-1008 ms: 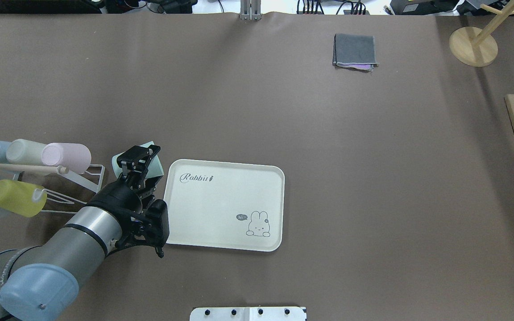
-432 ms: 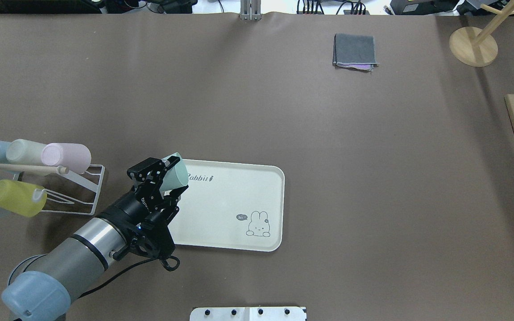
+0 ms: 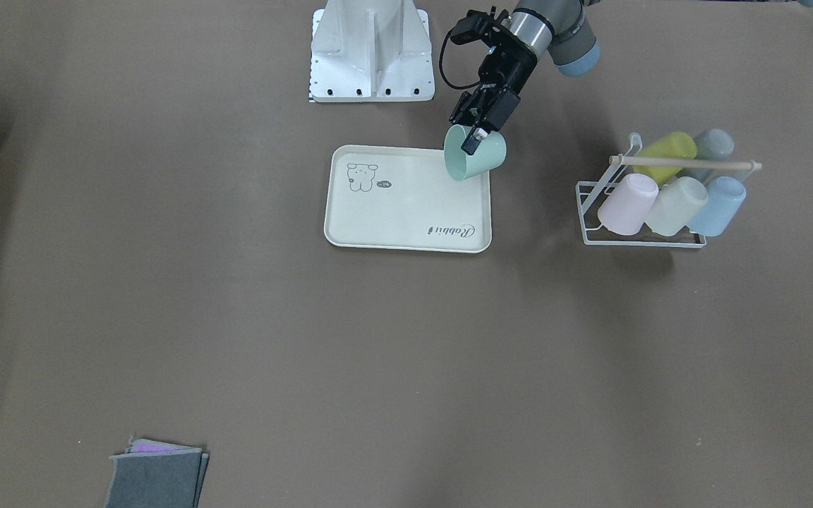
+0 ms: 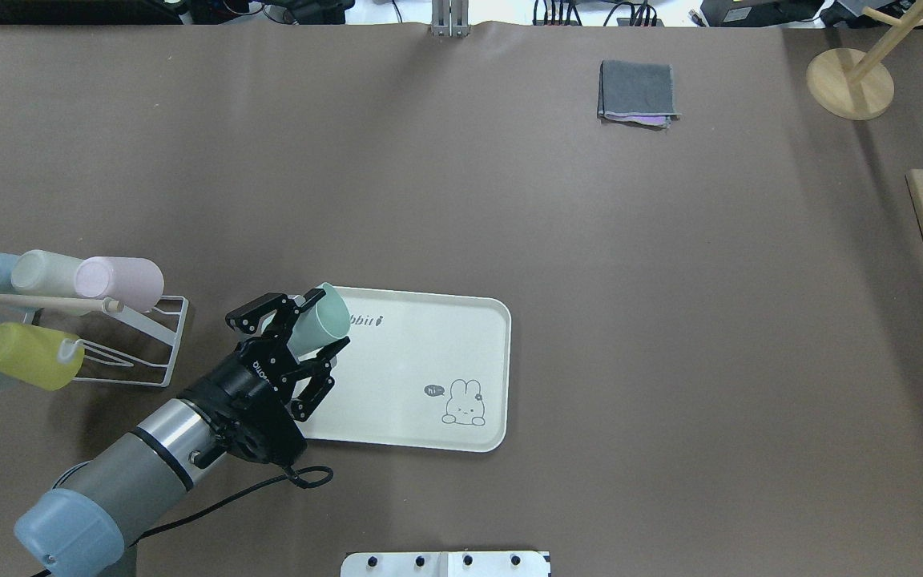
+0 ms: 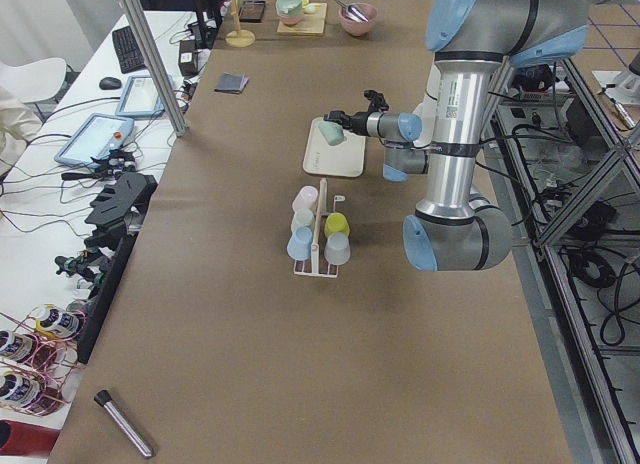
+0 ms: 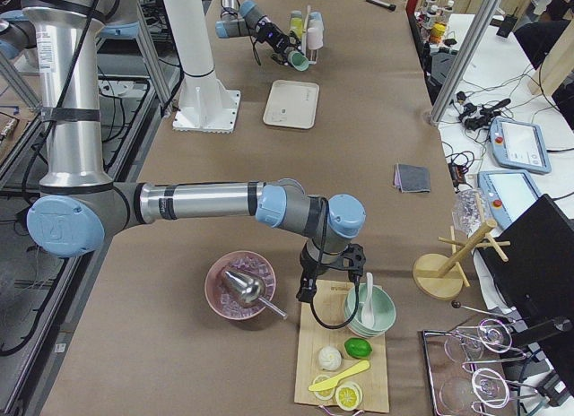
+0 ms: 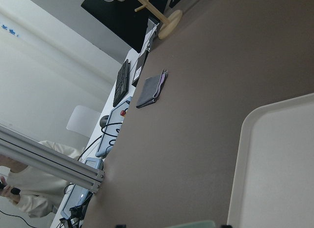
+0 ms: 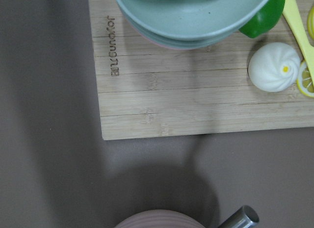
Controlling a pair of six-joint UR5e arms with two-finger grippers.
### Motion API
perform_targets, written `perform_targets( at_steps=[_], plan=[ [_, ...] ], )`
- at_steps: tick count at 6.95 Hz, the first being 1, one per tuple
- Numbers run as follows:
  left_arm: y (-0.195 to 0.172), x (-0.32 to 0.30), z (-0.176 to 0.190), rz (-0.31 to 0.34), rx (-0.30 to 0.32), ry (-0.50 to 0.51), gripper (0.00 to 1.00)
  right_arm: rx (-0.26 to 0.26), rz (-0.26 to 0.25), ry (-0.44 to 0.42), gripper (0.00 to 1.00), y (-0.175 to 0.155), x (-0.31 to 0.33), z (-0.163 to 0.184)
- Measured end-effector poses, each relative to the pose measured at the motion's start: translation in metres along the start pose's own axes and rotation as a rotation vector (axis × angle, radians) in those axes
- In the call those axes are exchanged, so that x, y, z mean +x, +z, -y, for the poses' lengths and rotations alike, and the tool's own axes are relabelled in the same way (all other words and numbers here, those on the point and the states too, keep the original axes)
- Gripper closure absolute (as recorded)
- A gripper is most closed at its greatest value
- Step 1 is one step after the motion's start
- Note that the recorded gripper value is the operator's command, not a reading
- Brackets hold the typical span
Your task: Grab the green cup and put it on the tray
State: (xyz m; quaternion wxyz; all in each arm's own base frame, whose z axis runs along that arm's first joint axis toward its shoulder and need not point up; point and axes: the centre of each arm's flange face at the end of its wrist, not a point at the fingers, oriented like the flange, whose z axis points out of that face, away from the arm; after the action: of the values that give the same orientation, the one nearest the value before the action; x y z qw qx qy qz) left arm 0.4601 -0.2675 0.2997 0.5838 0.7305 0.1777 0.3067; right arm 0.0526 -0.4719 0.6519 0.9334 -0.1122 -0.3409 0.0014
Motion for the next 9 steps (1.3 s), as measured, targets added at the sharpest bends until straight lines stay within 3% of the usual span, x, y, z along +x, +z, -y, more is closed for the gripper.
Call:
perform_targets(
  at_steps=[5, 9],
  plan=[
    [0.034, 0.038, -0.024, -0.017, 0.101, -0.298, 0.37, -0.003, 0.0, 0.002, 0.0, 0.001, 0.001, -0.001],
    [0.061, 0.059, -0.03, -0.015, 0.101, -0.361, 0.36, -0.006, 0.0, 0.003, 0.0, 0.004, 0.003, -0.003]
  ],
)
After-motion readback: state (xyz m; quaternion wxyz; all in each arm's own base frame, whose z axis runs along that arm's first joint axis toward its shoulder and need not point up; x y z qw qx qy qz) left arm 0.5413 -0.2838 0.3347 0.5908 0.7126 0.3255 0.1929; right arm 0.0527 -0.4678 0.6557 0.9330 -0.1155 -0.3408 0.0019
